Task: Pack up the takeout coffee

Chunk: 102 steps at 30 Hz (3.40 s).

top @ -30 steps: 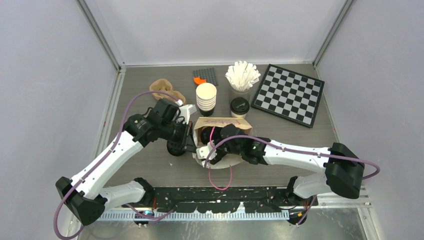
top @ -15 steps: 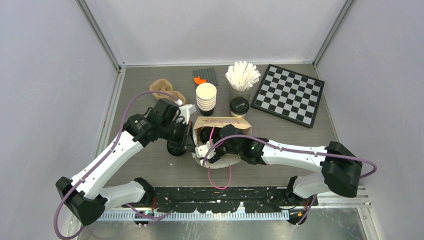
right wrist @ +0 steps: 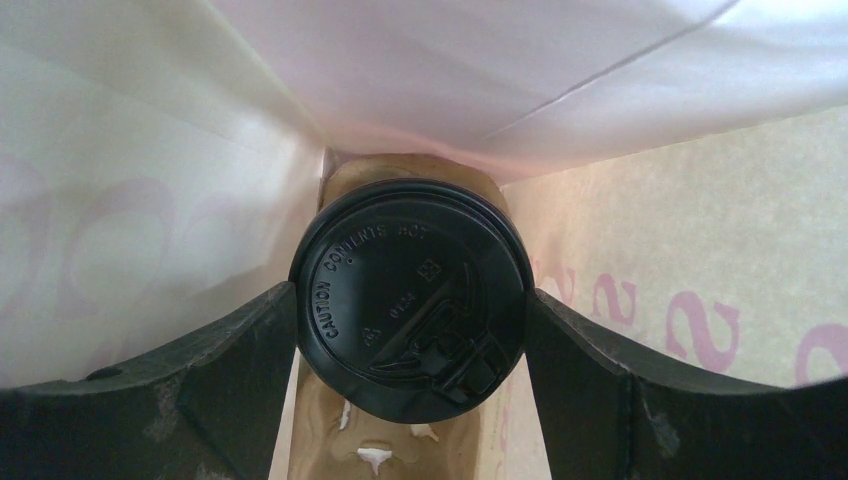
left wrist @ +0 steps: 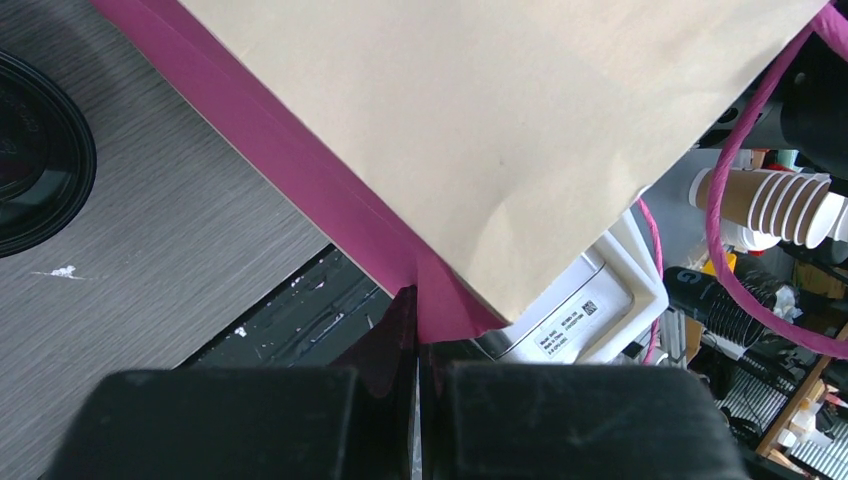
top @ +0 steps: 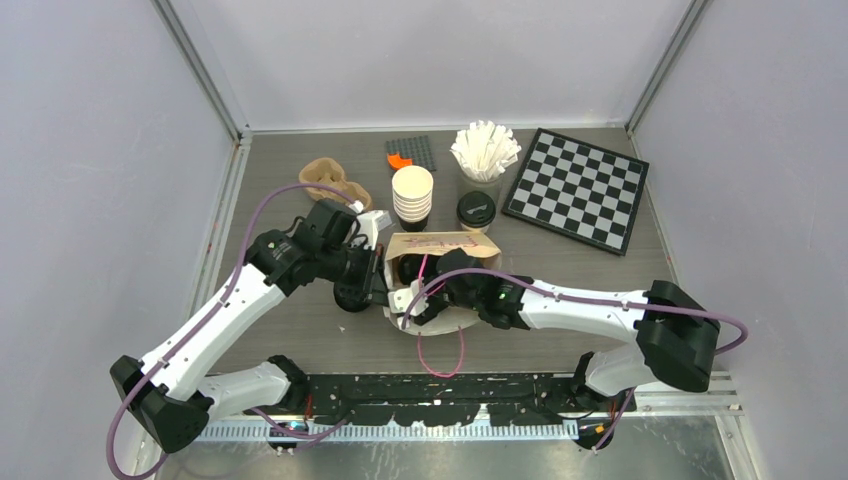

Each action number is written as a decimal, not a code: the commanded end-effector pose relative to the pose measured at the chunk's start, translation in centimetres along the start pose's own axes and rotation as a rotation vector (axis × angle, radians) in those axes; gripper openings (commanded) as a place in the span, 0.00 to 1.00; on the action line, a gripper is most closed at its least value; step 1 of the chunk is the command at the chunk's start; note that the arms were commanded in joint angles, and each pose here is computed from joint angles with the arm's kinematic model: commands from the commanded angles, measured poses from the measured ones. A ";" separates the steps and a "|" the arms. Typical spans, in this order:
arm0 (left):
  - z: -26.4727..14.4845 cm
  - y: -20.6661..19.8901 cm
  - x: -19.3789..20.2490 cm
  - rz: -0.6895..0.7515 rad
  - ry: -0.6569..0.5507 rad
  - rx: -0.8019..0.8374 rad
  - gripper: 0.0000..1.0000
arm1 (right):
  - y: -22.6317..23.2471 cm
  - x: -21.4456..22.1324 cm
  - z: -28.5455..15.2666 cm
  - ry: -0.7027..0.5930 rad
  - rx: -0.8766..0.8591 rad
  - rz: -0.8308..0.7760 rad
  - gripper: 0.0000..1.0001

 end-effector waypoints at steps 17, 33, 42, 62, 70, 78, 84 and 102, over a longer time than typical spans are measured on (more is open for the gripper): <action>-1.1 -1.0 0.4 0.028 0.007 0.055 0.00 | -0.6 0.2 -1.3 0.025 0.013 0.022 0.88; -1.0 -0.9 0.4 0.027 0.010 0.043 0.00 | -0.4 -0.6 -2.3 -0.016 -0.052 0.023 0.91; -1.1 -0.7 0.4 0.022 0.001 0.025 0.00 | -1.0 -1.0 -3.5 -0.018 -0.040 0.054 0.91; -1.1 -0.7 0.4 0.022 -0.003 0.028 0.00 | -1.8 -1.5 -5.8 -0.009 -0.026 0.111 0.91; -1.0 -0.8 0.2 0.021 -0.005 0.031 0.00 | -2.3 -2.4 -6.6 -0.045 -0.043 0.139 0.66; -0.8 -1.0 0.0 0.021 -0.005 0.048 0.00 | -2.3 -3.1 -5.2 -0.081 -0.063 0.167 0.40; -0.9 -1.1 0.2 0.019 -0.008 0.057 0.00 | -2.6 -3.5 -3.9 -0.101 -0.047 0.180 0.36; -0.7 -1.2 0.3 0.009 0.000 0.075 0.00 | -2.7 -3.0 -0.8 -0.081 0.002 0.203 0.32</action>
Point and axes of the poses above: each gripper's point midway between its finger pads, its own z axis out along the fingers, its own y axis along the line the jaws close on, x = y × z, the point moved 6 cm from there along -z, back along the fingers, and after that the axes turned 2 degrees about z, right-handed, at the moved point
